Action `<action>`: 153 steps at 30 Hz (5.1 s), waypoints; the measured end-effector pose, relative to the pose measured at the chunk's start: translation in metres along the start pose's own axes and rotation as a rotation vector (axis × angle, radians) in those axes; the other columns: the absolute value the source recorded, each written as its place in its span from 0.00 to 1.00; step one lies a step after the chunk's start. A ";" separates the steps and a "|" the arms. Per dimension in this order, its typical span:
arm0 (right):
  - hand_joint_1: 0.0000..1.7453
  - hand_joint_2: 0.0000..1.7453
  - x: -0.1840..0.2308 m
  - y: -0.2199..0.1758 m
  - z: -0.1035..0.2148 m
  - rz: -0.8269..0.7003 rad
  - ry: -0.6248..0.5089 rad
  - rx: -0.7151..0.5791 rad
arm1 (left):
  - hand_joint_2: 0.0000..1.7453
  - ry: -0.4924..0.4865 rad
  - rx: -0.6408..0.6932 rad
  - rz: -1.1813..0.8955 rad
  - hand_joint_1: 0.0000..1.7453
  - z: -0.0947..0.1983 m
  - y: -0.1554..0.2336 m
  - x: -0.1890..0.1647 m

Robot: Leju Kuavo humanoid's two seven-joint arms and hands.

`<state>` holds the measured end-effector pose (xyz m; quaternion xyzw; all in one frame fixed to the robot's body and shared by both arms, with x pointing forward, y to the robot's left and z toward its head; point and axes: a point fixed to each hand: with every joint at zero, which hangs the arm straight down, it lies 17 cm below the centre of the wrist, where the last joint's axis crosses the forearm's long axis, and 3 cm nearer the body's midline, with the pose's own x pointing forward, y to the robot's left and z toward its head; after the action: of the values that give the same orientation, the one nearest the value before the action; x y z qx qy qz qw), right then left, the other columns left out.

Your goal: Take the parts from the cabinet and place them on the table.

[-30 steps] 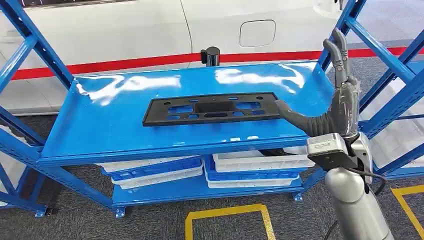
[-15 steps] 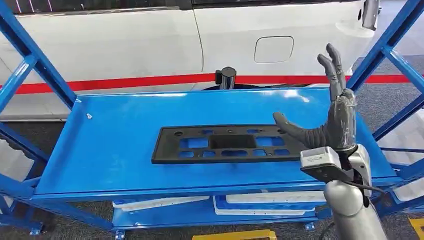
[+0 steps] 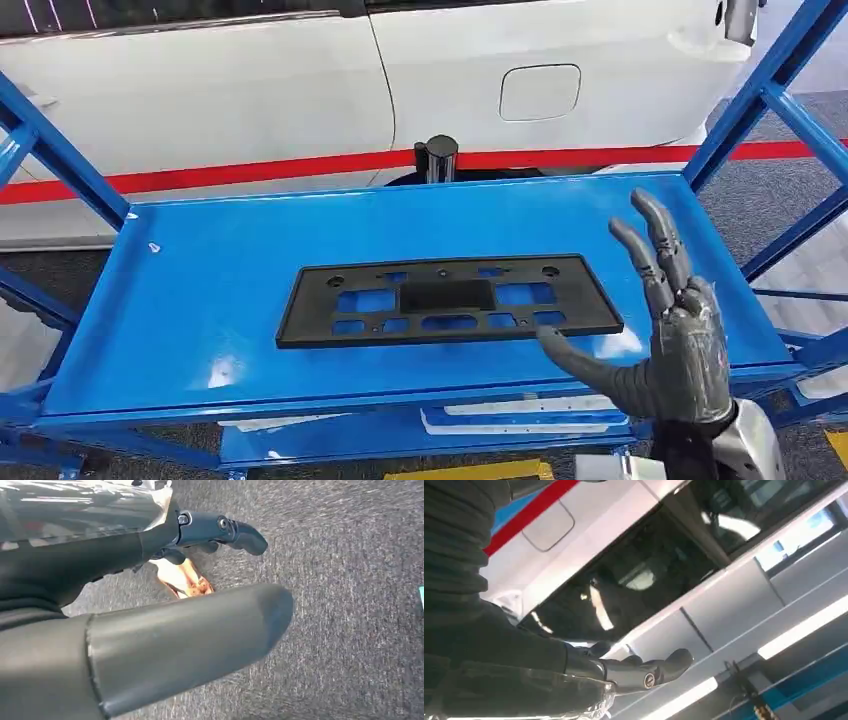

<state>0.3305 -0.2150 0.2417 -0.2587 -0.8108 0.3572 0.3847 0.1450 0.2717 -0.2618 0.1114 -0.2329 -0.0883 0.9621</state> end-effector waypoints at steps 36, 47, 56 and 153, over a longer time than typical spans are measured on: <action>0.00 1.00 -0.065 0.138 -0.017 0.041 0.068 0.340 | 0.00 0.093 -0.010 -0.003 0.00 0.024 -0.053 -0.030; 0.00 1.00 -0.110 0.202 0.045 0.141 0.222 0.524 | 0.00 0.070 -0.040 -0.073 0.00 0.025 -0.060 -0.027; 0.00 1.00 -0.094 0.192 0.048 0.098 0.238 0.478 | 0.00 0.083 -0.040 -0.080 0.00 0.026 -0.059 -0.031; 0.98 1.00 -0.136 0.233 0.035 0.359 0.438 0.557 | 0.00 0.112 -0.029 -0.128 0.00 0.024 -0.057 -0.029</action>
<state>0.4137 -0.1802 -0.0148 -0.3522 -0.5236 0.5613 0.5355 0.1014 0.2199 -0.2684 0.1167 -0.1696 -0.1466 0.9675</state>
